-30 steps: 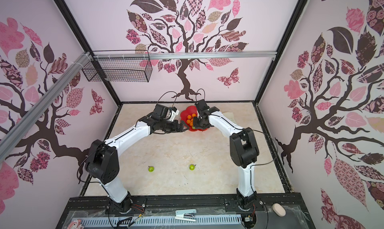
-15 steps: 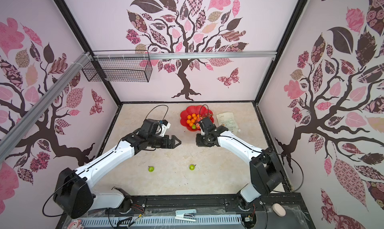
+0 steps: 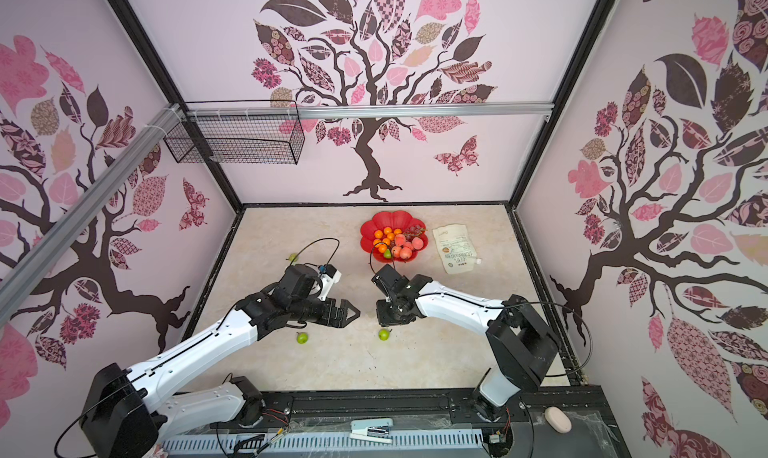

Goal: Place and organize the fake fruits in the fruit bowl
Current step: 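Lower and close the right gripper on the green pear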

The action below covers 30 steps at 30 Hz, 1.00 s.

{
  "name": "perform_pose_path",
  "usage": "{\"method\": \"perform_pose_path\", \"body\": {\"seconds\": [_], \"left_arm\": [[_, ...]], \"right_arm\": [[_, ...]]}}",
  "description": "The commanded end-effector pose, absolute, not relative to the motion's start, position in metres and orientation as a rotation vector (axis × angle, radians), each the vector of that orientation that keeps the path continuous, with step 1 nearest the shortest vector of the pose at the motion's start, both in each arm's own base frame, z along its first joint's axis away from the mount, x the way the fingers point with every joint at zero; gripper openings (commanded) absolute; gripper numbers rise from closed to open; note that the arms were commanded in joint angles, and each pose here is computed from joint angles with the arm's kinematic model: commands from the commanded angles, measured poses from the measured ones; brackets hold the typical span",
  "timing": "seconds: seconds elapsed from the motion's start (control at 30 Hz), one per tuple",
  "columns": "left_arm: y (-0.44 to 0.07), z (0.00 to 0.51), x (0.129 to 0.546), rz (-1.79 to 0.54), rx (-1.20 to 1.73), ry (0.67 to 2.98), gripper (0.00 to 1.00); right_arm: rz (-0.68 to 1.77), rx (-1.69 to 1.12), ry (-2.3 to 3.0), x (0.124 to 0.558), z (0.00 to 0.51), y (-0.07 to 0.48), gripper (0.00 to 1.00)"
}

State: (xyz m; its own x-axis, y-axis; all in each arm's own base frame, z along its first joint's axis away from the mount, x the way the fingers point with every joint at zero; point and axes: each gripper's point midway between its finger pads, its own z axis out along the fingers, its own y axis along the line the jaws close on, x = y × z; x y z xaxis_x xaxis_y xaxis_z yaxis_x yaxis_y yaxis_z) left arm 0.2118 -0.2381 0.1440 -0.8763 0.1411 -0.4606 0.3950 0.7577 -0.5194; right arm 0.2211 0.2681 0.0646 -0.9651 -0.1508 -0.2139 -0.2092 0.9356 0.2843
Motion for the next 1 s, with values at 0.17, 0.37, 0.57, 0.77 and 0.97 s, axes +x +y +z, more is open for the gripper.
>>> {"method": "perform_pose_path", "body": {"seconds": [0.17, 0.37, 0.57, 0.77, 0.97], "left_arm": [[-0.228, 0.135, 0.206, -0.851, 0.370, 2.559, 0.98], [-0.228, 0.135, 0.208, -0.844, 0.367, 2.553, 0.98], [-0.228, 0.134, 0.209, -0.842, 0.372, 2.555, 0.98], [-0.228, 0.133, 0.209, -0.837, 0.372, 2.554, 0.98], [-0.229, 0.133, 0.211, -0.834, 0.375, 2.555, 0.98]], "right_arm": [[0.378, -0.283, 2.998, 0.202, 0.043, 0.272, 0.43], [0.304, -0.296, 3.034, 0.200, 0.031, 0.270, 0.44], [0.251, -0.289, 3.049, 0.201, 0.024, 0.266, 0.44], [0.233, -0.289, 3.064, 0.200, 0.019, 0.265, 0.45], [0.212, -0.294, 3.075, 0.199, 0.013, 0.263, 0.44]]}}
